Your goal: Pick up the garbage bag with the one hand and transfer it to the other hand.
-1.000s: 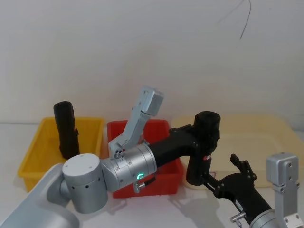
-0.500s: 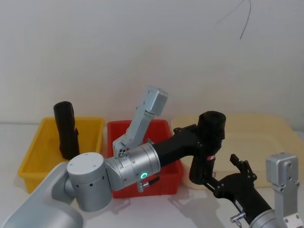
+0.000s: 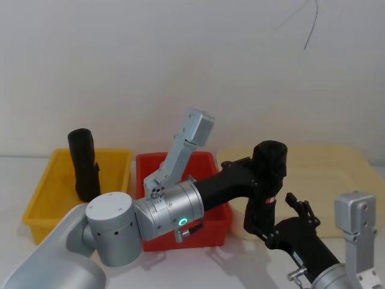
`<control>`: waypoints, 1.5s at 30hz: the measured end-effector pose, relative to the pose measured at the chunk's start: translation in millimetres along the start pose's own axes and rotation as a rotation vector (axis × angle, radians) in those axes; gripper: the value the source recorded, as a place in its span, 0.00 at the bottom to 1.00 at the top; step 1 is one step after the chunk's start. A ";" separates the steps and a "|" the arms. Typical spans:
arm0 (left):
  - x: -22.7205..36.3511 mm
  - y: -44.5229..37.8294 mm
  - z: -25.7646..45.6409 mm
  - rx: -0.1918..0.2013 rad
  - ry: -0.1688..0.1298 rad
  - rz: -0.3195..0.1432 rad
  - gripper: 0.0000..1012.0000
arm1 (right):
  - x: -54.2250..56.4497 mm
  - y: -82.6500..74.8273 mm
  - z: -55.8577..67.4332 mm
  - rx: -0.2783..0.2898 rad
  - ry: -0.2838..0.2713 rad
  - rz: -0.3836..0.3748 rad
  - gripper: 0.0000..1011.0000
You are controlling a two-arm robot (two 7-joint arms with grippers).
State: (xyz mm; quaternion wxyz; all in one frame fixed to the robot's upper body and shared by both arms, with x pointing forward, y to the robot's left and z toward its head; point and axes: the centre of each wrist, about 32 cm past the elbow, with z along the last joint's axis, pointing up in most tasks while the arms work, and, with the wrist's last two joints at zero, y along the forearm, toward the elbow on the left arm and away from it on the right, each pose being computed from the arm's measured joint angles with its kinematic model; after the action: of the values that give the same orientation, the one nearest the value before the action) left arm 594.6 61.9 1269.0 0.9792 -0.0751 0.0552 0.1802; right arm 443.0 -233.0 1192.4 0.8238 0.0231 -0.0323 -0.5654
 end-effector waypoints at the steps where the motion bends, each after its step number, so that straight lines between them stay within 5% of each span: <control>1: 0.1 0.0 0.1 0.000 0.000 0.000 0.48 | -1.0 0.9 0.5 0.002 0.002 0.004 0.99; 30: 1.0 -0.1 0.3 0.000 -0.003 -0.003 0.48 | -2.9 20.0 -4.2 -0.031 0.022 0.030 0.98; 45: 0.9 -0.2 0.4 0.000 -0.003 -0.003 0.48 | -1.8 25.7 -6.3 -0.037 0.028 -0.005 0.58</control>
State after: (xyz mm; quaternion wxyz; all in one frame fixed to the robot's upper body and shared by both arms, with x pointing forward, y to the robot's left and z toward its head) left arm 595.6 62.1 1269.3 0.9795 -0.0749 0.0534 0.1790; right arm 466.8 -222.1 1188.0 0.8231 0.0156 -0.0102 -0.5676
